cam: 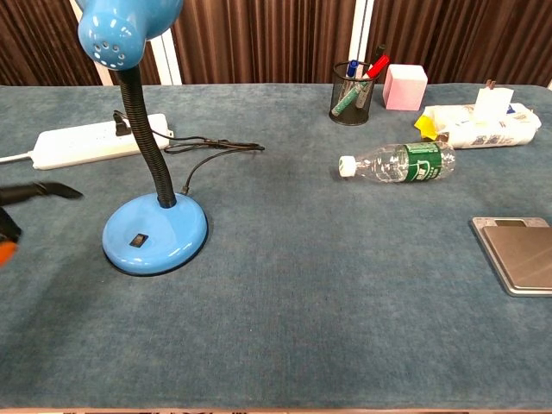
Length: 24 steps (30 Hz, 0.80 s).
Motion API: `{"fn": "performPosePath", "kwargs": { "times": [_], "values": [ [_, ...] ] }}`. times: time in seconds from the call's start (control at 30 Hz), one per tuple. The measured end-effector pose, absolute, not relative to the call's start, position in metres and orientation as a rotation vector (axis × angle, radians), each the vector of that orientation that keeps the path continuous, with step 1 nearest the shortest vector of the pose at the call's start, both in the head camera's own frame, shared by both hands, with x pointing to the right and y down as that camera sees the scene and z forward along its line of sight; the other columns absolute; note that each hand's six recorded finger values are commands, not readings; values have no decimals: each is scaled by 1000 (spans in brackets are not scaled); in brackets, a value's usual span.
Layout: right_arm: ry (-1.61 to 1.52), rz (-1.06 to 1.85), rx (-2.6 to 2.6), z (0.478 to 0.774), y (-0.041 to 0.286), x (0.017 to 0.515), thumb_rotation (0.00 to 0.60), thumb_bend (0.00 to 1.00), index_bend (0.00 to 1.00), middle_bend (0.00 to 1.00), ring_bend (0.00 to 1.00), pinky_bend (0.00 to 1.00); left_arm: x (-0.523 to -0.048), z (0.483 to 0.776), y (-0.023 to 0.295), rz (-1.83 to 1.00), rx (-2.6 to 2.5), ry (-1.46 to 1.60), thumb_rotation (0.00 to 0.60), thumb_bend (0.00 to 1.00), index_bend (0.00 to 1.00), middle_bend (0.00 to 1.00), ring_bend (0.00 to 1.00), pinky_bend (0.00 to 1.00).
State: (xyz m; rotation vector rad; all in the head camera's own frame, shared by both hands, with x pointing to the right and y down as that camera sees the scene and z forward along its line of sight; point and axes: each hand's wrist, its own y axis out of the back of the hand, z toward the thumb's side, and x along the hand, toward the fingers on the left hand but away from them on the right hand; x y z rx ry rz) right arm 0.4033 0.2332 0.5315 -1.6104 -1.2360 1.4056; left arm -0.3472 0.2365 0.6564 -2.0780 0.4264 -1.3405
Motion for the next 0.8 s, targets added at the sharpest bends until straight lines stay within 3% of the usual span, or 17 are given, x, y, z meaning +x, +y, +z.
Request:
{"fn": "performPosePath", "kwargs": {
  "times": [0.3,0.8],
  "values": [
    [-1236,1409,-1605,531,233,404,600,109,7,18,38,0,-325,692,242,-1381,-2119,328,600,620,55,735,808,884],
    [-1221,1423,-1613,536,234,400,600,109,7,19,37,0,-307,697,237,-1356,-2114,305,600,620,55,729,806,883]
  ]
}}
